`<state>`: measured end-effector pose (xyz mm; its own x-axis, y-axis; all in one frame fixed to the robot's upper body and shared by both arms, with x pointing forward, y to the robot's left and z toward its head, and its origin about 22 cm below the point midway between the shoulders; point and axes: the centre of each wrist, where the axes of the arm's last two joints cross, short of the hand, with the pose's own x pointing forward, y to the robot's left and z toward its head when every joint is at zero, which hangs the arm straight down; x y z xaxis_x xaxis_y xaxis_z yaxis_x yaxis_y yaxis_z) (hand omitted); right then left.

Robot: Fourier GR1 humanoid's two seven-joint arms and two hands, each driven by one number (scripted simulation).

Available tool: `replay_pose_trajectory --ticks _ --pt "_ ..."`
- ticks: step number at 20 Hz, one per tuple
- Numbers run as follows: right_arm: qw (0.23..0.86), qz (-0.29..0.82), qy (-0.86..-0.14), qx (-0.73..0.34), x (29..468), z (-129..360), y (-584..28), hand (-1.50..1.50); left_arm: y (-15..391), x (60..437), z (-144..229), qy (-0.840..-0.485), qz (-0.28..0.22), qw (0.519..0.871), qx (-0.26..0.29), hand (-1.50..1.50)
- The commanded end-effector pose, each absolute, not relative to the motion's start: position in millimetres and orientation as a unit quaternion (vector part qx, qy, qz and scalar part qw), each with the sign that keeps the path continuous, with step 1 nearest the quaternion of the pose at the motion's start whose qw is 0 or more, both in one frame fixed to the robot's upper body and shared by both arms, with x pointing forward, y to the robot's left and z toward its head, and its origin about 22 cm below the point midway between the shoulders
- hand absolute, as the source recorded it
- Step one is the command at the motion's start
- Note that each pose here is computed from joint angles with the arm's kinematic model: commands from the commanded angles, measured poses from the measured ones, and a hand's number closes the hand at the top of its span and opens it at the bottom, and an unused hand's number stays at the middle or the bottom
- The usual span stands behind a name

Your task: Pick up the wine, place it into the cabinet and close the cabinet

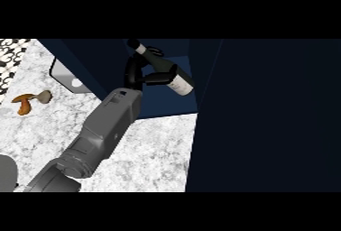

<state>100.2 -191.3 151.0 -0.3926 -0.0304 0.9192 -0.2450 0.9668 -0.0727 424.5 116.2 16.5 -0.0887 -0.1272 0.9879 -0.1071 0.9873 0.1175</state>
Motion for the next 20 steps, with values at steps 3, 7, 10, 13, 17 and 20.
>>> replay_pose_trajectory --ticks 3,7,10,13,17,20 --pt "0.539 0.081 -0.828 0.135 82.0 172.4 -192.9 -1.5 123.4 427.0 16.8 -0.75 -0.027 0.648 0.131 -1.5" --pt "0.549 0.101 -0.818 0.138 80.2 171.6 -194.7 -1.5 134.7 434.2 26.7 -0.745 -0.026 0.648 0.157 -1.5" --pt "0.532 0.09 -0.831 0.135 84.8 171.0 -194.8 -1.5 143.4 431.3 18.7 -0.741 -0.03 0.646 0.182 -1.5" --pt "0.535 0.091 -0.826 0.151 79.4 171.2 -191.9 -1.5 146.3 441.2 38.1 -0.748 -0.022 0.638 0.18 -1.5" --pt "0.533 0.097 -0.828 0.145 81.1 172.8 -194.6 -1.5 139.6 446.6 52.5 -0.771 -0.026 0.628 0.104 -1.5" --pt "0.531 0.088 -0.832 0.136 81.4 172.2 -195.0 -1.5 130.4 445.8 54.0 -0.781 0.001 0.622 0.054 -1.5"
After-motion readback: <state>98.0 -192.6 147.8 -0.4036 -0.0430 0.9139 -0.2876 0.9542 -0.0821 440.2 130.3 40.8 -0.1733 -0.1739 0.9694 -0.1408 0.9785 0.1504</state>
